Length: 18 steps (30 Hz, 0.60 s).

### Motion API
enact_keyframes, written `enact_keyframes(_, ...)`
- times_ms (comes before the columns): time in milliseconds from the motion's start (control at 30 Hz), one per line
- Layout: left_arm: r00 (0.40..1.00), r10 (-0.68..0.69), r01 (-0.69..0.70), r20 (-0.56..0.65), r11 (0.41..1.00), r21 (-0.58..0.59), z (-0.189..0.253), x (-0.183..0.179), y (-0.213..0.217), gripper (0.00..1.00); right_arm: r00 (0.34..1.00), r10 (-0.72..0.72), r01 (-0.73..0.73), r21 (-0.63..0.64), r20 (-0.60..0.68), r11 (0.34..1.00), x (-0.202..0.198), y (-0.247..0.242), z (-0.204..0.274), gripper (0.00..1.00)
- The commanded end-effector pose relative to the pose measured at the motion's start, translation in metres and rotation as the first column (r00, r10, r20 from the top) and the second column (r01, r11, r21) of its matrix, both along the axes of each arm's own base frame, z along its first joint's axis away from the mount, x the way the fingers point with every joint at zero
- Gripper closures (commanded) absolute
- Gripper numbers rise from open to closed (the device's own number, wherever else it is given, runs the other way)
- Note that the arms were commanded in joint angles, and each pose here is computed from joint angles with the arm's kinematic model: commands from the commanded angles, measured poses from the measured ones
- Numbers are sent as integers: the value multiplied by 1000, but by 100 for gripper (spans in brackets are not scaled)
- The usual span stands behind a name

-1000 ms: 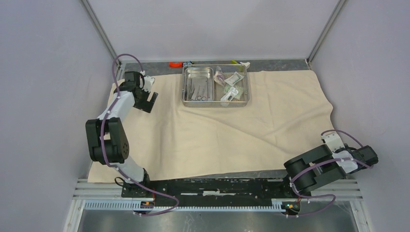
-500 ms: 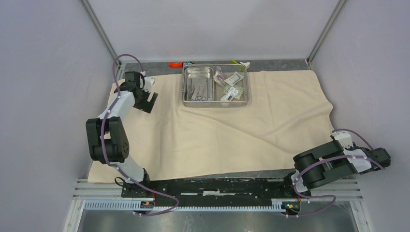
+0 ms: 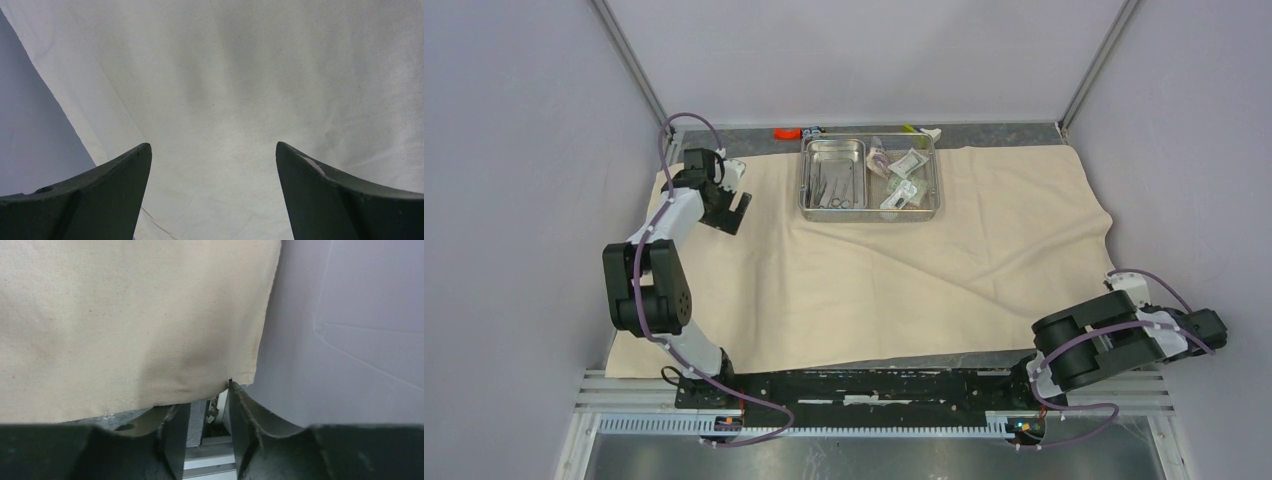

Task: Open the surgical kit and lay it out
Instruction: Smooth out the surgical kit at the center of the board.

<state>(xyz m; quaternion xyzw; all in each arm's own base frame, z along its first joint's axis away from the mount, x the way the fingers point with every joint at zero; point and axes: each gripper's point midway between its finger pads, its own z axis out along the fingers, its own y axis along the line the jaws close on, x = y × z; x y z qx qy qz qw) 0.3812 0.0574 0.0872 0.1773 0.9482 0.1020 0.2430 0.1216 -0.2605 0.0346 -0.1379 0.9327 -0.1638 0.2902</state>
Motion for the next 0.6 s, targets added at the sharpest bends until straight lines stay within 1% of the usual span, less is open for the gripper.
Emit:
enact_keyframes(0,999,-20,20,30,1000,-5,6,11,-6,0,995,84,-80,-91,52,993,12,0,7,63)
enact_keyframes(200,999,-17,17,27,1000,1,6,9,-5,0,990,134,-121,-195,52,973,13,3,21,80)
enact_keyframes(433,1000,-17,17,23,1000,5,4,7,-5,0,986,168,-161,-379,-14,911,7,-3,50,100)
enact_keyframes(567,999,-18,18,26,1000,8,6,6,-5,0,982,174,-187,-440,-69,878,1,-8,60,100)
